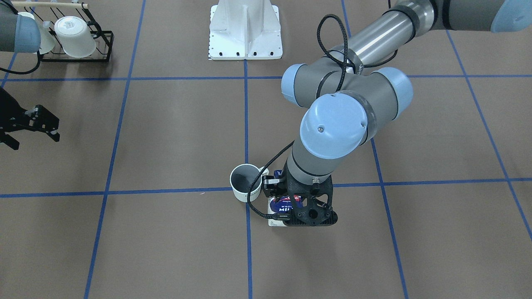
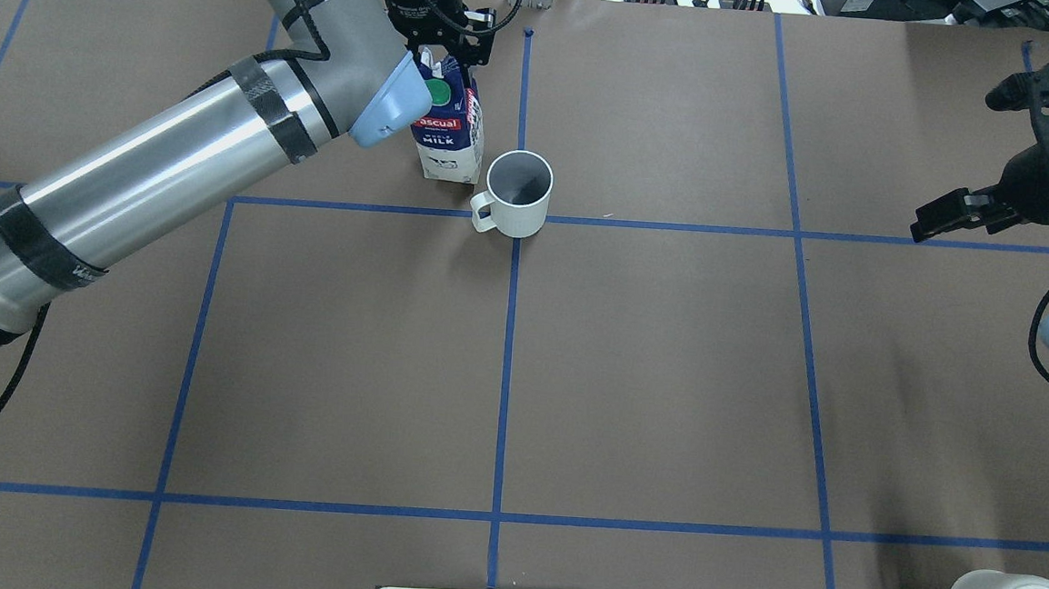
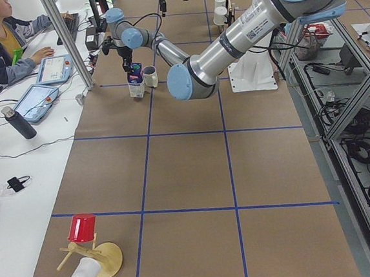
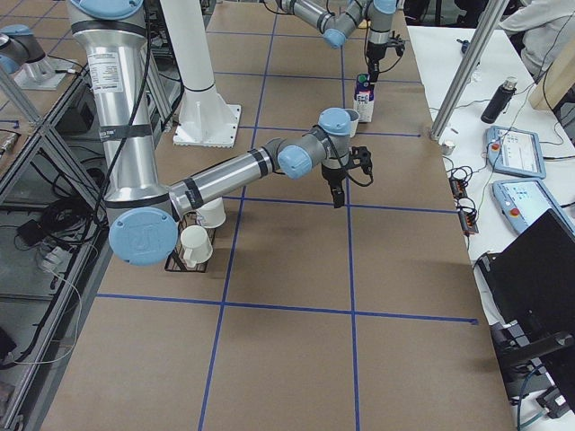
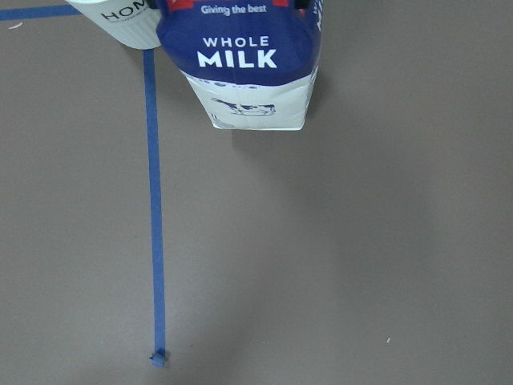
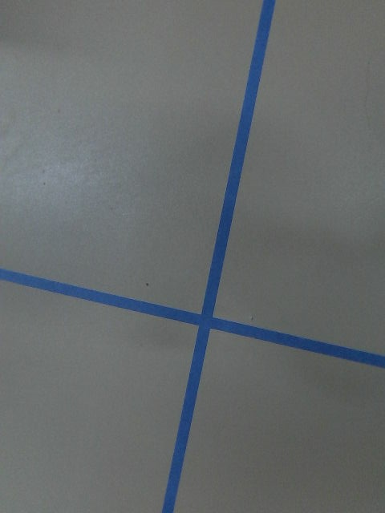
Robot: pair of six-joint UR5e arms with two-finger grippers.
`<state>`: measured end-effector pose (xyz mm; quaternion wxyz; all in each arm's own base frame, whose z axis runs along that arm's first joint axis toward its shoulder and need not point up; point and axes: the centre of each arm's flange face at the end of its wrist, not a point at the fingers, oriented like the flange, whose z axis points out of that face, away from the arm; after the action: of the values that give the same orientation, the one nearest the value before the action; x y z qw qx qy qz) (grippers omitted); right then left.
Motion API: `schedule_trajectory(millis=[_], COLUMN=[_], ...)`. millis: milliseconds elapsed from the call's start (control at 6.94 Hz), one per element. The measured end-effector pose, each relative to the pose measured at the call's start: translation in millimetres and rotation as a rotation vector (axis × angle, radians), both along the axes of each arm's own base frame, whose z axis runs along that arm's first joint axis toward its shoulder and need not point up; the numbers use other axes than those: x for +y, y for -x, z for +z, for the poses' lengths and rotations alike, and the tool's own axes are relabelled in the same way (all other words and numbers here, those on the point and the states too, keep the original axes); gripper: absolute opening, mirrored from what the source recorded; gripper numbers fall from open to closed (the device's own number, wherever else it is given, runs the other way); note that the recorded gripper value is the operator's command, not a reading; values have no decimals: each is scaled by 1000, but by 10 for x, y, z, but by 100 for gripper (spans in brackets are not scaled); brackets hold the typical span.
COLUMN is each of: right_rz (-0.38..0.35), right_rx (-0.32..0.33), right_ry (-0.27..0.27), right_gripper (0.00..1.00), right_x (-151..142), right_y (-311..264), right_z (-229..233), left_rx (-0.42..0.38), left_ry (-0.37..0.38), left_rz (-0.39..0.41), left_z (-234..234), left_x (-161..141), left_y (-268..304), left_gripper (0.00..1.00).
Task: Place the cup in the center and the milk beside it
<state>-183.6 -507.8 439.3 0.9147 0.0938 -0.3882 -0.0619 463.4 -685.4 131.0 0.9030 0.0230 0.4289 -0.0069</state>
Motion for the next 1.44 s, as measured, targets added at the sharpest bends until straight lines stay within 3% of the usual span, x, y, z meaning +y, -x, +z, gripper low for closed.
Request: schedule_trajectory(millis=[144,720,1008,1441], right_rz=[0,-2,27,81], right_rx=[0,4,12,-2], right_ry=[2,10,43,109], right_gripper=[100,100,100,100], right_x=[-3,-16,-115,-383], right_y=[2,22,-123,-723], right_z=[9,43,95,172], left_rx=[1,15,24,-47], left_ry=[8,11,-7,-141], left_rz=[-5,-26,-61,-20], left_z=[-37,-172,-118,957], left_x=[12,24,292,969], left_y=[-35,53,670,2131], left_gripper=[99,99,99,99])
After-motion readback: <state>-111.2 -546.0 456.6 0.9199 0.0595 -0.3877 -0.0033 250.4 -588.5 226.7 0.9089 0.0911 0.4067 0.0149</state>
